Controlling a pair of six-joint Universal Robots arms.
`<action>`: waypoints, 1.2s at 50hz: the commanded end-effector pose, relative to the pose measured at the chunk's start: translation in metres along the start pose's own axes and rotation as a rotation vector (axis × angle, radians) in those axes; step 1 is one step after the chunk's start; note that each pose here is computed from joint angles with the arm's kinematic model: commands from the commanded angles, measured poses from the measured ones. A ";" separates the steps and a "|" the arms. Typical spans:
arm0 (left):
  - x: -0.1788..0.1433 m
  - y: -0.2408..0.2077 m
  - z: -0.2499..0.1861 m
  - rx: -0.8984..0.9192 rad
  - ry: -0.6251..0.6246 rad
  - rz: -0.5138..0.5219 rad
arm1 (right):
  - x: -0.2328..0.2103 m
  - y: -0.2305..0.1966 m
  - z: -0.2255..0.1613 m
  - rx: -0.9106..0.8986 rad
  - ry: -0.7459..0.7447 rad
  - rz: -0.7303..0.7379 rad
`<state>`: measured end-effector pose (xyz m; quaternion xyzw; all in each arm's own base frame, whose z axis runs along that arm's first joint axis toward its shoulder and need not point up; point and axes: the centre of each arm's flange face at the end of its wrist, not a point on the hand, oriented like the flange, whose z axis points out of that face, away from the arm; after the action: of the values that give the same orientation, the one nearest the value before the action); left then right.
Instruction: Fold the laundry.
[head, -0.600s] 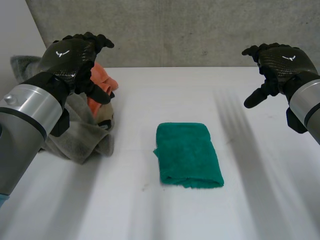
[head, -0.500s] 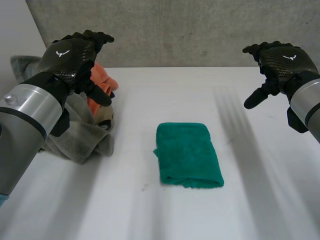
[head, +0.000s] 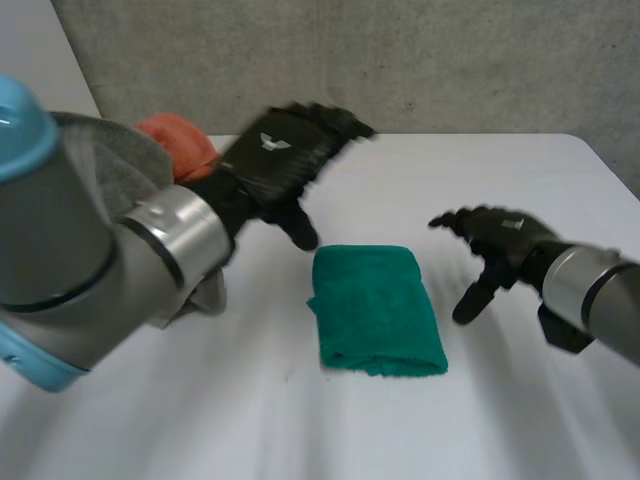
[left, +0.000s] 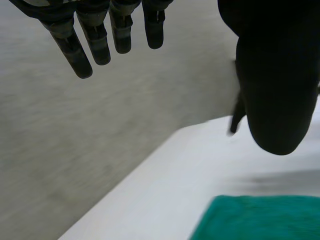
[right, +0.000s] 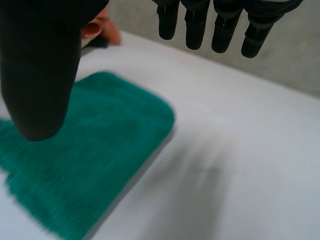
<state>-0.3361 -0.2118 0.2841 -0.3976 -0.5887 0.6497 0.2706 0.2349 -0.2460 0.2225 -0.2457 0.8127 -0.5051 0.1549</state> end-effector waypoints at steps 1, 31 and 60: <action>0.048 0.019 0.023 -0.024 0.197 0.057 | -0.008 0.042 0.017 0.016 -0.045 0.001; 0.062 0.022 0.042 -0.007 0.239 0.056 | -0.026 0.092 0.054 0.059 -0.145 -0.041; 0.053 -0.015 0.031 0.077 0.205 0.087 | 0.113 0.003 0.133 0.356 0.284 -0.114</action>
<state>-0.3968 -0.1870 0.2691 -0.4823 -0.5297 0.6220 0.3161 0.2468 -0.3352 0.1494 -0.2458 0.7140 -0.6460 0.1117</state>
